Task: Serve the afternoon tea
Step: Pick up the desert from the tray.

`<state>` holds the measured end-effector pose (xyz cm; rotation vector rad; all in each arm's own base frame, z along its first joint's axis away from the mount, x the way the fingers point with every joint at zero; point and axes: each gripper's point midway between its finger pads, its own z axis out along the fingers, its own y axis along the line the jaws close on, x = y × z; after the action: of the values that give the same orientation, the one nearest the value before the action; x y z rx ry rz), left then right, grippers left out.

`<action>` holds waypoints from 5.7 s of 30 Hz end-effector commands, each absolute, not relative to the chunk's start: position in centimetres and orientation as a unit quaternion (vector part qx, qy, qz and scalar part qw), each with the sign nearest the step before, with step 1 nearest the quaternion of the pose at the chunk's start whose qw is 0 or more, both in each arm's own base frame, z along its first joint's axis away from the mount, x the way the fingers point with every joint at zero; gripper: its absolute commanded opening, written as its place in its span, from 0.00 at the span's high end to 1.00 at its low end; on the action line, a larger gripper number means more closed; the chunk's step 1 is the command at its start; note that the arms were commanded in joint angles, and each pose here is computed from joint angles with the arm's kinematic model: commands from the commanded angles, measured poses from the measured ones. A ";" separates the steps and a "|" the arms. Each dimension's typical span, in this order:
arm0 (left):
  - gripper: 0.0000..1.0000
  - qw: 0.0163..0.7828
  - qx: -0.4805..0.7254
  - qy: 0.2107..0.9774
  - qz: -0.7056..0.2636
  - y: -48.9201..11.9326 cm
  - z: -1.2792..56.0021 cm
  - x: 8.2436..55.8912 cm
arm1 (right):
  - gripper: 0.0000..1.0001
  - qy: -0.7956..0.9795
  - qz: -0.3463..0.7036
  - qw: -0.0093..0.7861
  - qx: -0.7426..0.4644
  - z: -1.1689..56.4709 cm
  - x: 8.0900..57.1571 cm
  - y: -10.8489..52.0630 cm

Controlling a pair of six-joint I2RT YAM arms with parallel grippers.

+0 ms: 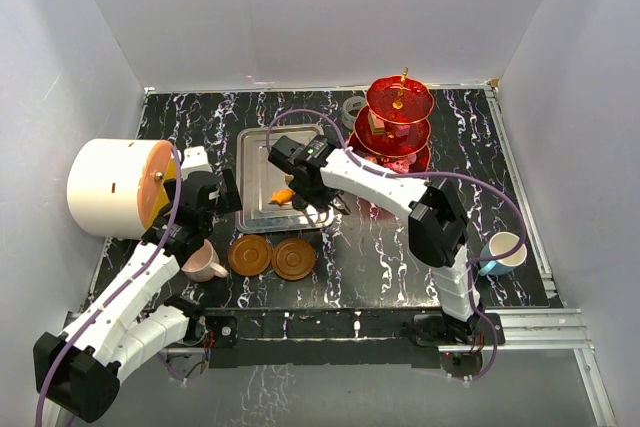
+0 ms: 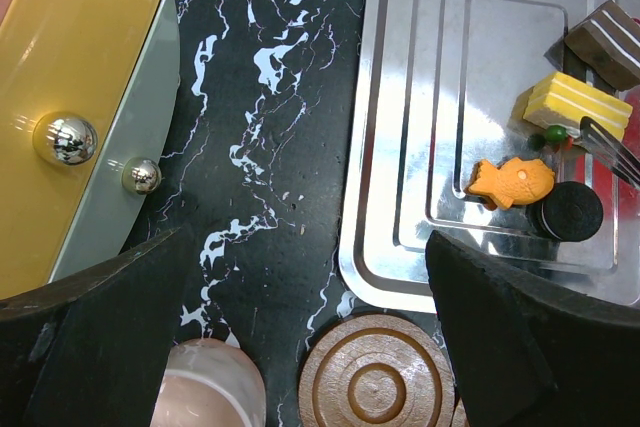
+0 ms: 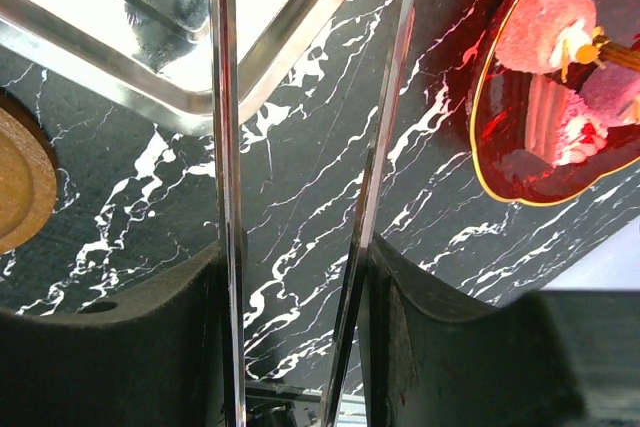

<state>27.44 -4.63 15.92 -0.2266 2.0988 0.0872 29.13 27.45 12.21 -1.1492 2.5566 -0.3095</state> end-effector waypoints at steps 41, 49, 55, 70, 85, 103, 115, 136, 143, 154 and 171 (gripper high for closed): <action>0.01 0.509 -0.095 0.855 0.039 -4.3 17.0 27.6 | 0.70 0.857 -0.124 0.218 -0.450 11.3 31.2 31.2; 0.01 0.509 -0.095 0.855 0.040 -4.3 17.0 27.6 | 0.75 0.878 -0.045 0.229 -0.417 13.4 31.8 33.0; 0.01 0.510 -0.098 0.853 0.043 -4.1 17.2 27.6 | 0.67 0.883 -0.062 0.226 -0.408 13.2 32.2 32.1; 0.01 0.510 -0.097 0.853 0.046 -4.1 17.2 27.6 | 0.62 0.878 -0.075 0.200 -0.428 11.9 31.5 31.2; 0.01 0.508 -0.095 0.855 0.046 -4.1 17.0 27.6 | 0.62 0.878 -0.105 0.202 -0.421 10.5 32.2 30.5; 0.01 0.508 -0.094 0.855 0.046 -4.1 17.0 27.6 | 0.62 0.892 -0.070 0.191 -0.403 10.1 32.8 30.4; 0.01 0.507 -0.093 0.855 0.045 -4.2 17.0 27.6 | 0.68 0.905 -0.023 0.160 -0.393 9.3 31.4 31.3; 0.01 0.505 -0.092 0.857 0.043 -4.3 16.9 27.7 | 0.62 0.913 0.345 0.110 -0.189 11.9 29.4 36.5; 0.01 0.504 -0.091 0.857 0.044 -4.3 16.8 27.6 | 0.56 0.927 0.327 0.121 -0.142 11.4 30.8 34.0; 0.01 0.507 -0.092 0.856 0.041 -4.4 16.9 27.7 | 0.57 0.919 0.281 0.206 -0.187 16.7 32.3 33.3; 0.01 0.507 -0.094 0.856 0.043 -4.2 17.1 27.6 | 0.61 0.904 0.048 0.249 -0.344 15.3 29.4 35.7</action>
<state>27.46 -4.48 16.13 -0.2156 2.0913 0.0980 28.11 36.95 15.92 -0.8842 2.4826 0.3609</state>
